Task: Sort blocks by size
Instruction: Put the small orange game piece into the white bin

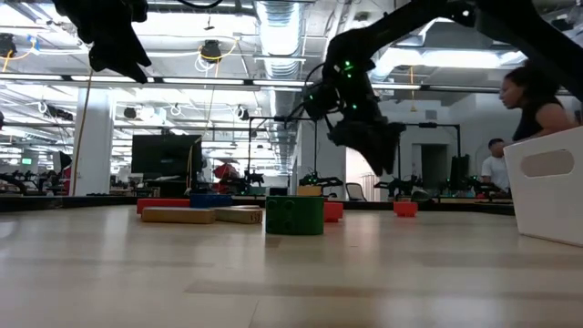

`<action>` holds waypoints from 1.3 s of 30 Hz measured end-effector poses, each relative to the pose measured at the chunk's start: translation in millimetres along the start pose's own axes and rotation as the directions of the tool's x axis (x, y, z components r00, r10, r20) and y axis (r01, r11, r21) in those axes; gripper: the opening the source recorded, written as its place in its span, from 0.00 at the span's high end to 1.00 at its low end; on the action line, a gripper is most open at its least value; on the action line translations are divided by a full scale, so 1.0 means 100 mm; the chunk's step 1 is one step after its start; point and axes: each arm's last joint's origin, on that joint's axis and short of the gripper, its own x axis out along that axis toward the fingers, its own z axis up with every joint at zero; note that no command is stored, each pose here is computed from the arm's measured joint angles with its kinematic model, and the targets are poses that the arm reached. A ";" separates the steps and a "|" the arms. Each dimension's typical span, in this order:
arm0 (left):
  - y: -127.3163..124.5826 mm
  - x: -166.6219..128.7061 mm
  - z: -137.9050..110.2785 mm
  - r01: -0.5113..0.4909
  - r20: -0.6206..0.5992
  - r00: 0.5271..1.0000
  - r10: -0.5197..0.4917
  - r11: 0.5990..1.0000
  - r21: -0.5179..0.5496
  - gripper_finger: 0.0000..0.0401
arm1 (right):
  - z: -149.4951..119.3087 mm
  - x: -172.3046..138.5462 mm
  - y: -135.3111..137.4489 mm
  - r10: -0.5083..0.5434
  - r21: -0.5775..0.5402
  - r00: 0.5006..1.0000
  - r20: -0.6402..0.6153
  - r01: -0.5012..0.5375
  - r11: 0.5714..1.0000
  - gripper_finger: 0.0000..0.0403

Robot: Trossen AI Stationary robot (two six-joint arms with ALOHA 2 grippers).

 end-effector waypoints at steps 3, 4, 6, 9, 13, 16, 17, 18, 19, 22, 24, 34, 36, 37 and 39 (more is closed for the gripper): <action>0.00 0.00 0.00 0.000 0.000 1.000 0.000 1.000 -0.001 0.42 | -0.01 0.19 -0.01 0.017 -0.003 0.998 -0.053 -0.017 1.000 0.35; 0.00 0.00 0.00 0.000 0.000 1.000 0.000 1.000 -0.001 0.42 | -0.01 0.25 -0.02 0.013 0.000 0.997 -0.072 -0.013 1.000 0.31; 0.00 0.00 0.00 0.001 0.001 1.000 -0.001 1.000 -0.002 0.42 | -0.04 0.35 -0.05 -0.002 0.005 0.994 -0.105 0.002 1.000 0.25; 0.00 0.00 0.00 0.002 0.001 1.000 -0.002 1.000 -0.002 0.42 | -0.06 0.43 -0.05 -0.023 -0.018 0.991 -0.129 0.021 1.000 0.18; 0.00 0.00 0.00 0.002 0.001 1.000 -0.002 1.000 -0.003 0.42 | -0.06 0.52 -0.04 -0.021 -0.075 0.992 -0.128 0.011 0.997 0.14; 0.00 0.00 0.00 0.002 0.002 1.000 -0.002 1.000 -0.004 0.42 | -0.05 0.54 0.00 -0.012 -0.100 0.994 -0.104 0.001 0.995 0.14; 0.00 0.00 0.00 0.002 0.001 1.000 -0.002 1.000 -0.005 0.42 | -0.04 0.54 0.01 -0.007 -0.105 0.996 -0.091 -0.002 0.994 0.15; 0.00 0.00 0.00 0.002 0.001 1.000 -0.002 1.000 -0.005 0.42 | -0.02 0.54 0.01 -0.003 -0.108 0.997 -0.075 -0.006 0.994 0.16; 0.00 0.00 0.00 0.002 0.002 1.000 -0.002 1.000 -0.005 0.42 | -0.01 0.54 0.02 0.003 -0.113 0.998 -0.062 -0.010 0.994 0.18; 0.00 0.00 0.00 0.001 0.001 1.000 -0.001 1.000 -0.010 0.42 | 0.02 0.56 0.04 0.026 -0.122 0.998 -0.054 -0.033 0.992 0.23; 0.00 0.00 0.00 0.002 0.001 1.000 -0.002 1.000 -0.011 0.42 | 0.02 0.60 0.04 0.029 -0.121 0.998 -0.063 -0.037 0.992 0.26; 0.00 0.00 0.00 0.001 0.001 1.000 -0.001 1.000 -0.015 0.42 | -0.08 0.83 0.04 0.009 -0.124 0.993 -0.122 -0.024 0.992 0.42; 0.00 0.00 0.00 0.001 0.001 1.000 -0.001 1.000 -0.015 0.42 | -0.09 0.82 0.07 0.005 -0.128 0.993 -0.120 -0.021 0.992 0.49; 0.00 0.00 0.00 0.001 0.002 1.000 -0.001 1.000 -0.015 0.42 | -0.09 0.82 0.09 0.000 -0.133 0.993 -0.115 -0.016 0.991 0.54; 0.00 0.00 0.00 0.002 0.004 1.000 -0.002 1.000 -0.015 0.42 | -0.08 0.79 0.11 -0.007 -0.140 0.995 -0.096 -0.006 0.990 0.60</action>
